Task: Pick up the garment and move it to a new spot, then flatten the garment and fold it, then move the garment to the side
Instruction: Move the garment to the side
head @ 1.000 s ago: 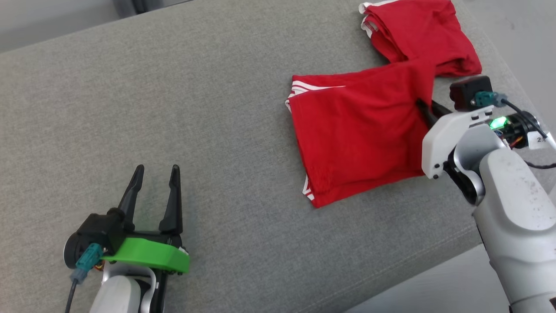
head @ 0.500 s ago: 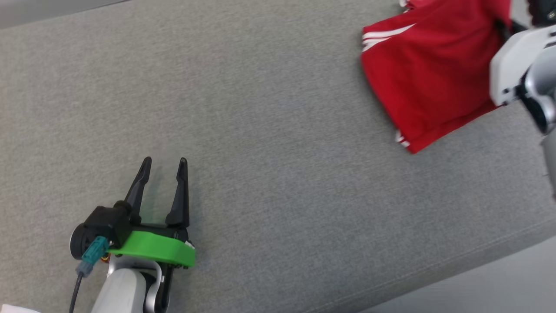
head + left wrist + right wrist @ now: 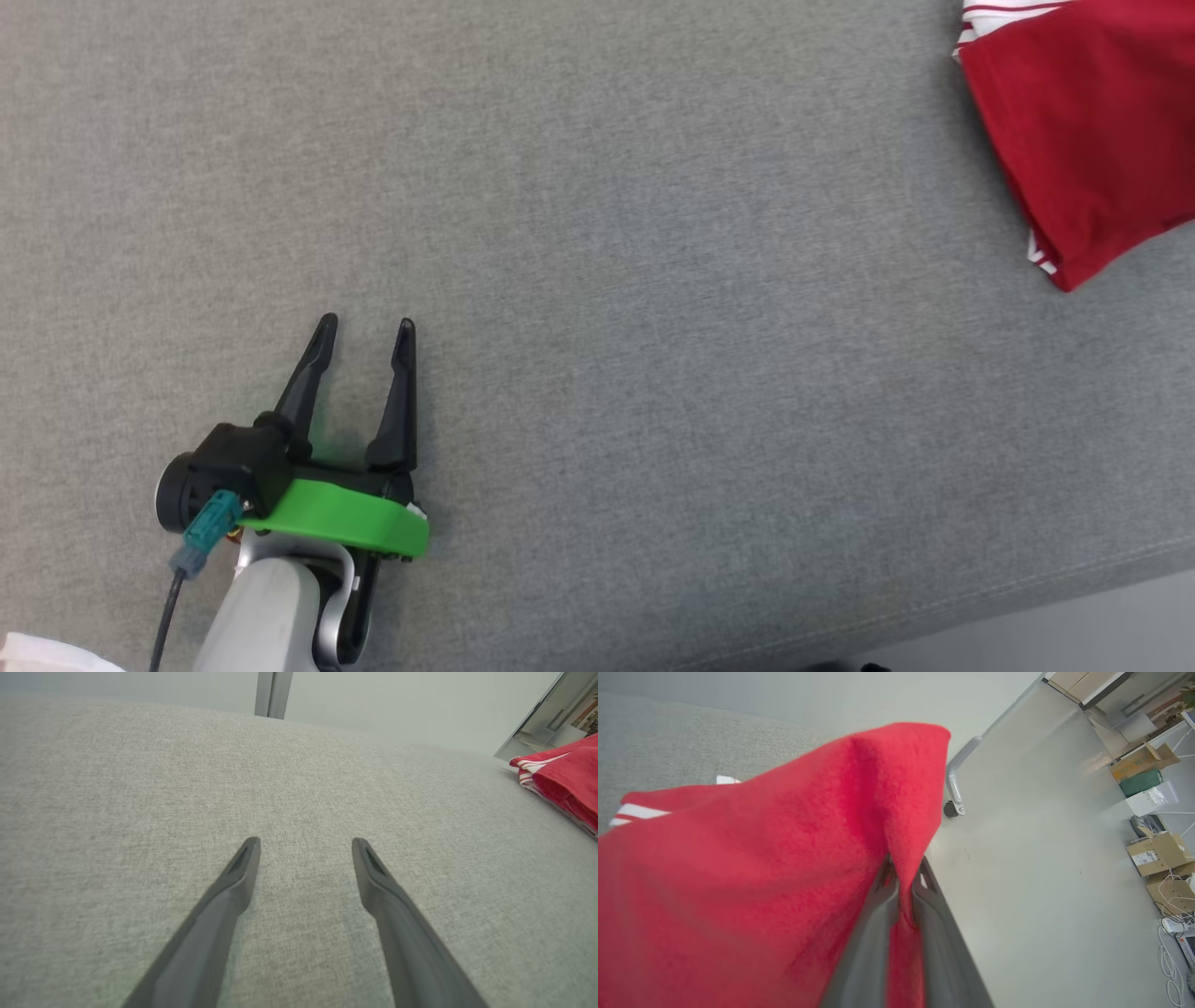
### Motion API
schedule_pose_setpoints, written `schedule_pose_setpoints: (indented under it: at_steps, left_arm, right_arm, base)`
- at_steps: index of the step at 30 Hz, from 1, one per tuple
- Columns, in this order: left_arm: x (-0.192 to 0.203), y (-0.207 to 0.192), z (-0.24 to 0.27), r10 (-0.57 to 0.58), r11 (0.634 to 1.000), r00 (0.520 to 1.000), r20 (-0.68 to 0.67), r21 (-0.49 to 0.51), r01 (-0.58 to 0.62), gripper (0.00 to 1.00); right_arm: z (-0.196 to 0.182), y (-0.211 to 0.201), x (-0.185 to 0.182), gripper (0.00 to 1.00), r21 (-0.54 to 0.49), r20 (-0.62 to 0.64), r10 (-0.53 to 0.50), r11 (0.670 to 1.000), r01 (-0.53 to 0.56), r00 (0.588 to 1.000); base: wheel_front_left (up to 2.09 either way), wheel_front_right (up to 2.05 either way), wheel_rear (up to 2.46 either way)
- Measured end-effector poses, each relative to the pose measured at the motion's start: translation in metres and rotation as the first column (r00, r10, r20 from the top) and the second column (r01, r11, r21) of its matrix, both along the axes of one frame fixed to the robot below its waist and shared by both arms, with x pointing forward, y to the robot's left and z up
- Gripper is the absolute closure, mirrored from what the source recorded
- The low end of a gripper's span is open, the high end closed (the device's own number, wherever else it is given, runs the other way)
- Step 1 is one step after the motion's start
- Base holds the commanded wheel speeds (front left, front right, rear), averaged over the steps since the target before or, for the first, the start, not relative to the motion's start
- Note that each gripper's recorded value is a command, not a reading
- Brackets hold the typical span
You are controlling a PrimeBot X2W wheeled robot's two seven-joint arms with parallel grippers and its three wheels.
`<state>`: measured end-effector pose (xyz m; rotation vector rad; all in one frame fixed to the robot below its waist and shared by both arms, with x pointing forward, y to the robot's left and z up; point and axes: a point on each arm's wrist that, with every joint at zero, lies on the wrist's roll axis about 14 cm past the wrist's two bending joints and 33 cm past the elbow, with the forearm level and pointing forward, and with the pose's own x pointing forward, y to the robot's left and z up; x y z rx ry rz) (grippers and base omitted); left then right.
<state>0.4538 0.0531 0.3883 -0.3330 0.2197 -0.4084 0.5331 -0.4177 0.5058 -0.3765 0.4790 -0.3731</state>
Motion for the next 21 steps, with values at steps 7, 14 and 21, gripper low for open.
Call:
schedule_pose_setpoints:
  at_steps: [7,14,21]
  left_arm:
    - [-0.001,0.006,-0.011,0.01,1.0,1.0,-0.023,0.014,-0.01,0.0]
    - [-0.001,0.002,-0.012,-0.005,1.0,1.0,-0.021,0.017,0.006,0.0]
    - [0.001,-0.003,0.004,-0.018,1.0,1.0,0.018,0.01,0.018,0.0]
  right_arm:
    - [-0.032,-0.018,-0.009,0.0,0.008,-0.022,-0.083,0.997,0.083,0.996]
    - [-0.039,-0.026,-0.024,0.0,0.015,-0.009,-0.132,0.991,0.132,0.991]
    - [-0.025,-0.003,-0.016,0.0,0.03,0.093,-0.059,0.998,0.057,0.994]
  base:
    - [0.0,0.0,0.0]
    - [0.0,0.0,0.0]
    - [0.0,0.0,0.0]
